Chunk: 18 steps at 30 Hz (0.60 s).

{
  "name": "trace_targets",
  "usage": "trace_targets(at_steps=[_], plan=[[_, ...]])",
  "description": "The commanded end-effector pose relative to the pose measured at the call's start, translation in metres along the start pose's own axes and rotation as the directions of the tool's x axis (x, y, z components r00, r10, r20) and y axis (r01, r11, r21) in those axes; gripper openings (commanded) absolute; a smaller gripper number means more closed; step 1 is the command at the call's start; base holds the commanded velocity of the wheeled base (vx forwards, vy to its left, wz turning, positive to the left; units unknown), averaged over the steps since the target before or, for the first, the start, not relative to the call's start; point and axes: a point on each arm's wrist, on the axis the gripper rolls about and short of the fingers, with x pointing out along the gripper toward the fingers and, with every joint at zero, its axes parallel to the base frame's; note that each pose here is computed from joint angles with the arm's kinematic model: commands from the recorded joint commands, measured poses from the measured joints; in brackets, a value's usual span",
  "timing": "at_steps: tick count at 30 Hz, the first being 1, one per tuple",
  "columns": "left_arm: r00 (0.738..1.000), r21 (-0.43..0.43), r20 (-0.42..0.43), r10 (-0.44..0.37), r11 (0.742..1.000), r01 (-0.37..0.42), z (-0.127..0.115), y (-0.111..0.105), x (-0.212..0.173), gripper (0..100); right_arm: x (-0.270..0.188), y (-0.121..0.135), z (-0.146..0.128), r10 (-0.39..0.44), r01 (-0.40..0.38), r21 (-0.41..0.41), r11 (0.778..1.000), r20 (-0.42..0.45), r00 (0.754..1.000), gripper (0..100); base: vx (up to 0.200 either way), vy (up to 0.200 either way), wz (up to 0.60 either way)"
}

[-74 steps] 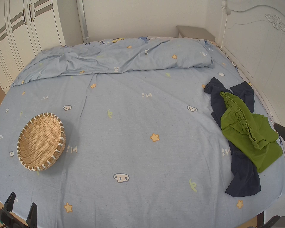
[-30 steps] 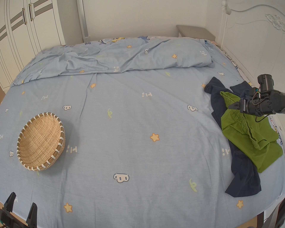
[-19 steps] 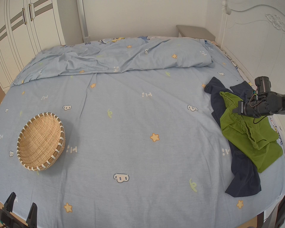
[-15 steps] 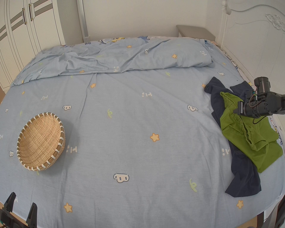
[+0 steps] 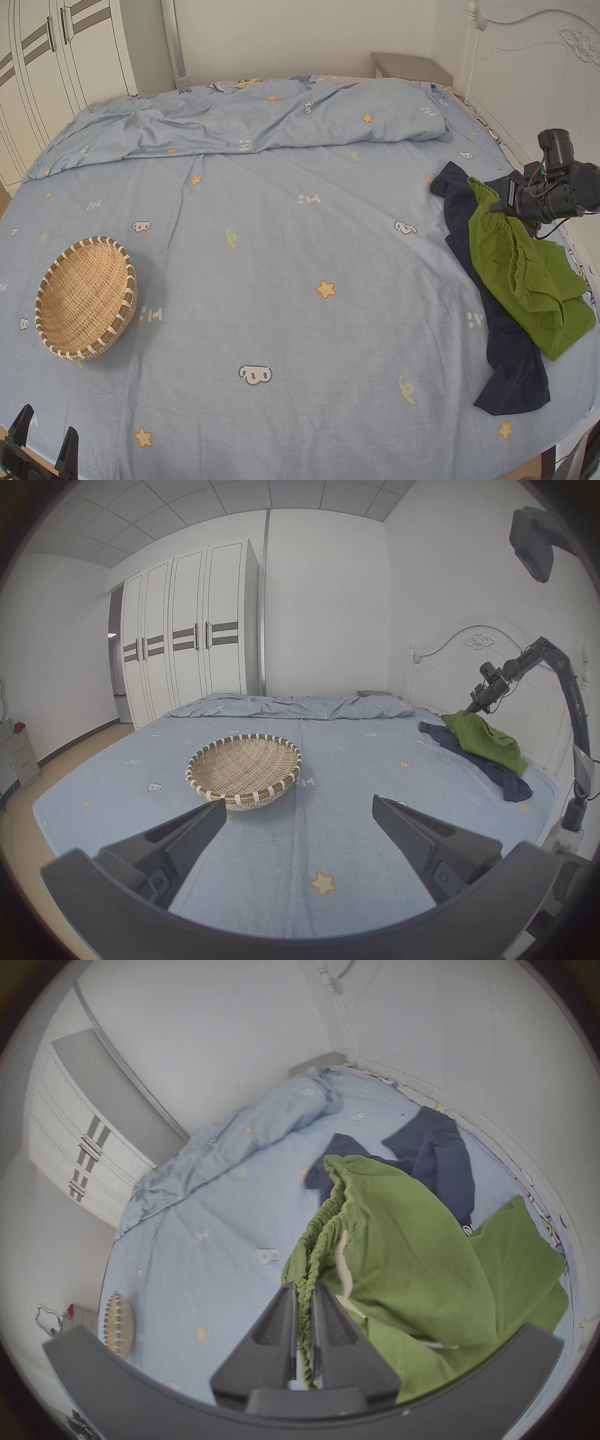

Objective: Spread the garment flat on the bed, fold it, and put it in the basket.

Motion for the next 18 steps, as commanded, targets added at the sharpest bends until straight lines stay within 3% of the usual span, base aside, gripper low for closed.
trace_targets(at_steps=[1, 6, 13, 18], plan=[[1.000, -0.001, 0.000, 0.001, 1.000, -0.001, -0.005, 0.000, 0.000, 100, -0.061, 0.048, 0.004, 0.110, -0.106, -0.052, 0.993, 0.066, 0.992, 0, 0.000, 0.000, 0.00], [1.000, -0.001, 0.000, 0.001, 1.000, -0.001, -0.005, 0.000, 0.000, 100, -0.092, 0.081, -0.015, 0.174, -0.177, -0.105, 0.979, -0.034, 0.984, 0, 0.000, 0.000, 0.00], [1.000, -0.001, 0.000, 0.001, 1.000, -0.001, -0.005, 0.000, 0.000, 100, -0.106, 0.138, -0.046, 0.306, -0.327, -0.199, 0.924, -0.126, 0.943, 0, 0.000, 0.000, 0.00], [1.000, -0.001, 0.000, 0.001, 1.000, -0.001, -0.005, 0.000, 0.000, 100, -0.108, 0.179, -0.062, 0.354, -0.372, -0.231, 0.899, -0.116, 0.928, 0, 0.000, 0.000, 0.00]])
